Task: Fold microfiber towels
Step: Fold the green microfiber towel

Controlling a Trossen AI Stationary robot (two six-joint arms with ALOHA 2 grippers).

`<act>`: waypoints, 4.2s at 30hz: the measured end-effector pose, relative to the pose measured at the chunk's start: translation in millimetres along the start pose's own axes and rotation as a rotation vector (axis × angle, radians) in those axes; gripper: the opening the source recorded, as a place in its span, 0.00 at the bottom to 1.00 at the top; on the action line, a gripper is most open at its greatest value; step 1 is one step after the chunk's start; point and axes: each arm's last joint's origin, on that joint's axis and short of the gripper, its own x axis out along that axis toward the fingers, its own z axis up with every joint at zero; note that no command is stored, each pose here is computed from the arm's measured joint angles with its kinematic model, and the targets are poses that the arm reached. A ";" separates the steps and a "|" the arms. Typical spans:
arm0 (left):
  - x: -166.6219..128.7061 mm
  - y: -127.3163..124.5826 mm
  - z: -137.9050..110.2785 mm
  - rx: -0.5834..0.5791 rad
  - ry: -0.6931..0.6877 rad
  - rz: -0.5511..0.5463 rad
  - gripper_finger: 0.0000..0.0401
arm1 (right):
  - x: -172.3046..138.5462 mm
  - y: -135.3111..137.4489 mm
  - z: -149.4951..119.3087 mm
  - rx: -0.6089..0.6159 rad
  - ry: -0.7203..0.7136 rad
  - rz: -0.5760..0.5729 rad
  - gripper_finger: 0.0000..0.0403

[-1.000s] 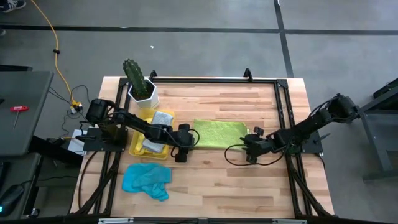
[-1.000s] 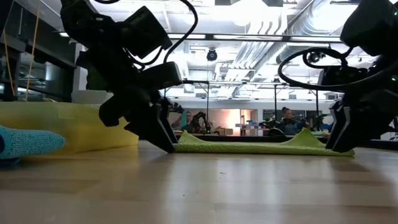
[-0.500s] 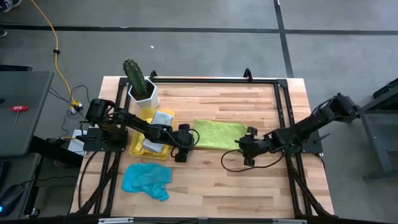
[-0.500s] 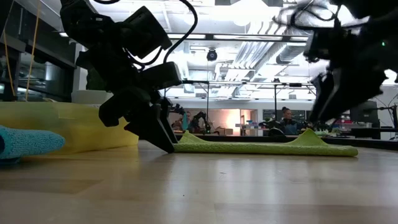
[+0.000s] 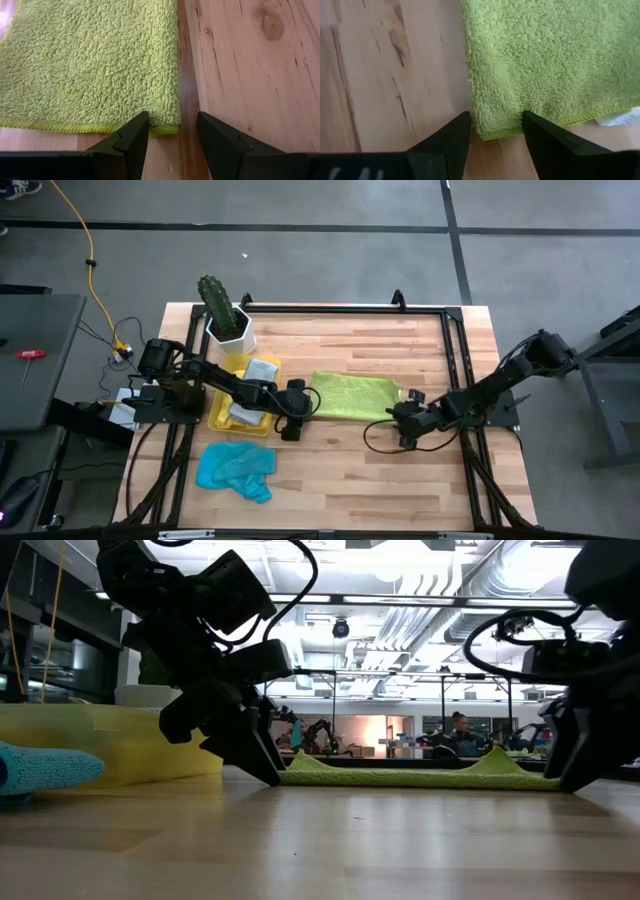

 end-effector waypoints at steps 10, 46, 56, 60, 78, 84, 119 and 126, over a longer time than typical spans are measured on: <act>0.1 0.0 -0.3 0.002 0.003 0.001 0.39 | 3.2 -3.2 -5.6 0.019 -0.007 -0.010 0.37; -39.9 -21.0 34.2 -0.067 0.147 0.196 0.00 | -36.1 12.8 44.4 0.064 -0.044 -0.046 0.00; -36.9 -9.2 33.3 -0.242 0.148 0.242 0.00 | -31.9 8.0 43.7 0.185 0.002 -0.021 0.00; -39.1 -29.6 32.8 -0.238 0.144 0.175 0.00 | -35.0 18.4 38.5 0.153 0.032 0.059 0.00; -57.4 -107.5 40.9 -0.237 -0.033 -0.082 0.00 | -55.2 63.5 16.8 0.210 0.000 0.289 0.00; -48.4 -82.3 38.0 -0.282 0.013 0.060 0.00 | -50.1 52.0 19.0 0.283 0.007 0.185 0.00; -67.5 -57.6 36.4 -0.211 0.059 0.226 0.35 | -55.4 37.4 18.8 0.322 -0.014 -0.053 0.42; -85.9 -61.3 42.5 -0.113 0.001 0.231 0.40 | -70.3 30.3 17.8 0.397 -0.056 -0.172 0.43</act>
